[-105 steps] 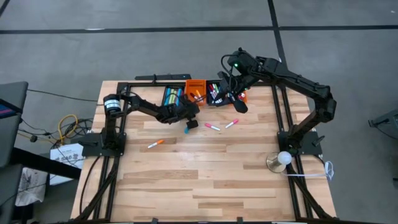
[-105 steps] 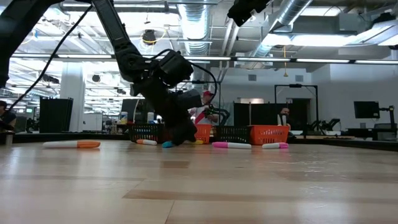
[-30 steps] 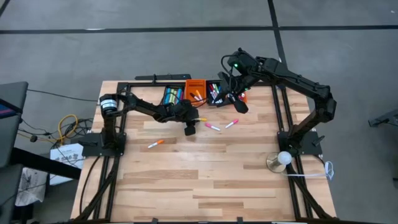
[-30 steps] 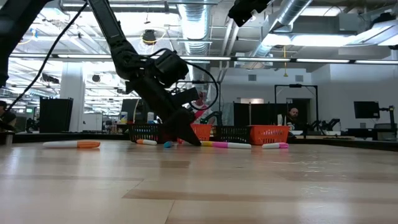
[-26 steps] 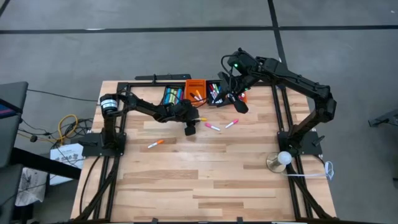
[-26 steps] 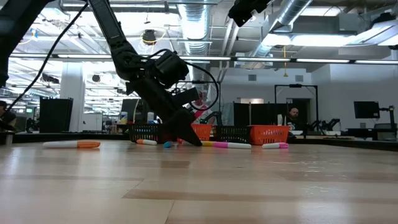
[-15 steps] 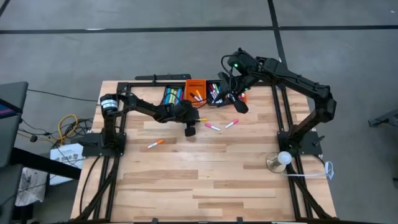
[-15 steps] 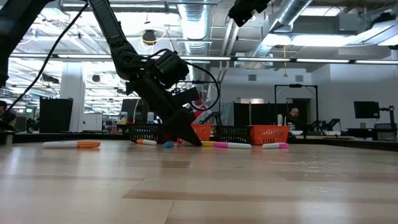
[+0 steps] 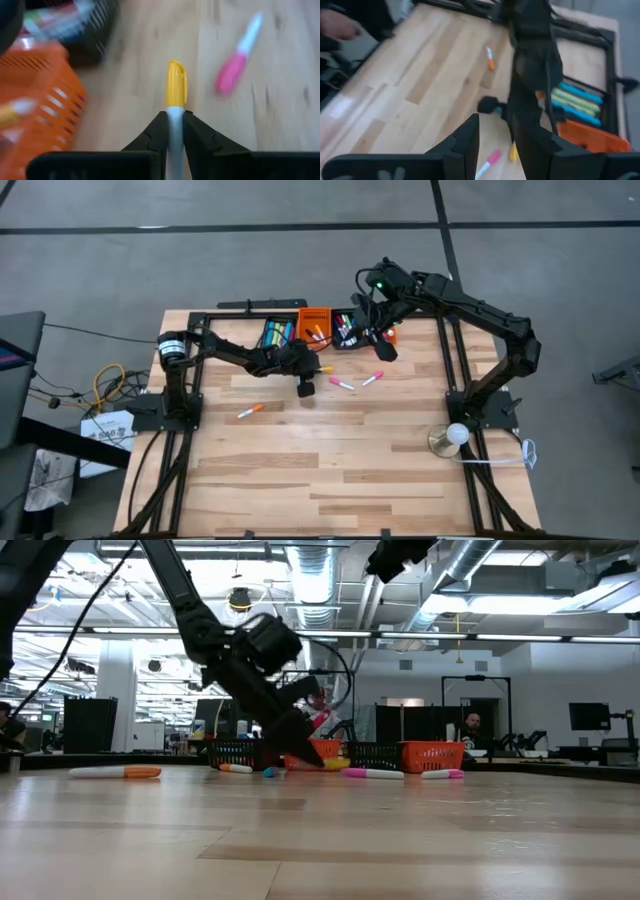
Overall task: Pick & Place Markers
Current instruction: Put the small yellow highlighter pen into the left orange basket
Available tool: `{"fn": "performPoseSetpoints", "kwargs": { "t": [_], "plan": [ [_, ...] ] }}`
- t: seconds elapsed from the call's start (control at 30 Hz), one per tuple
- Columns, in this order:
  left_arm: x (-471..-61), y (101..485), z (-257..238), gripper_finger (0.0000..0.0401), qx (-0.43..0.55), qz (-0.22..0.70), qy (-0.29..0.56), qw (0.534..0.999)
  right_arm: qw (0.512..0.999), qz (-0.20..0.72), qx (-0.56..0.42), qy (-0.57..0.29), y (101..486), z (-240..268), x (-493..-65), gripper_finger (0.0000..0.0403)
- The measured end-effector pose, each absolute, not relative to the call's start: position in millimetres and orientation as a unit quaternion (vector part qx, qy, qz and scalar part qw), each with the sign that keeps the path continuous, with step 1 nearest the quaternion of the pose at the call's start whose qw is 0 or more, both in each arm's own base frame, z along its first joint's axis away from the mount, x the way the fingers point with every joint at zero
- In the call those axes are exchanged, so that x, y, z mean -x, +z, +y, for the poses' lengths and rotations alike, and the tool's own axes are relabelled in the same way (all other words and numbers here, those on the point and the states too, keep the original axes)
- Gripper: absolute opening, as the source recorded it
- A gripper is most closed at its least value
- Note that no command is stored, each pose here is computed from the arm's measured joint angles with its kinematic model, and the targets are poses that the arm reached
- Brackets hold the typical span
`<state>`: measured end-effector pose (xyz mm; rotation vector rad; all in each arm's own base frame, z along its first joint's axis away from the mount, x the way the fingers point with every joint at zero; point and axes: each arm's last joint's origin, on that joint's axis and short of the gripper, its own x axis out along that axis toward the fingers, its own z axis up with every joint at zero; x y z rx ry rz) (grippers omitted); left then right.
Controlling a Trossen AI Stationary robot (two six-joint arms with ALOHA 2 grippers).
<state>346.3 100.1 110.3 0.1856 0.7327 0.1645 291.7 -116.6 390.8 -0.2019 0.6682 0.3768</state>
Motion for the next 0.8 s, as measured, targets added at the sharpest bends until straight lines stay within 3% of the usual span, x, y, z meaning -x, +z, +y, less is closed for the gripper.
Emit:
{"fn": "performPoseSetpoints", "kwargs": {
  "t": [0.43, 0.8],
  "plan": [
    [-344.7, 180.9, 65.0, 0.0045, -0.109, 0.259, 0.057, 0.958, 0.929, 0.335, 0.149, 0.046, 397.1, -124.0, -301.0, 0.0108],
    [-306.5, 215.0, 28.3, 0.0046, -0.141, 0.256, 0.065, 0.954, 0.949, 0.293, 0.095, 0.063, 372.5, -162.1, -292.9, 0.0108]
  ]
}}
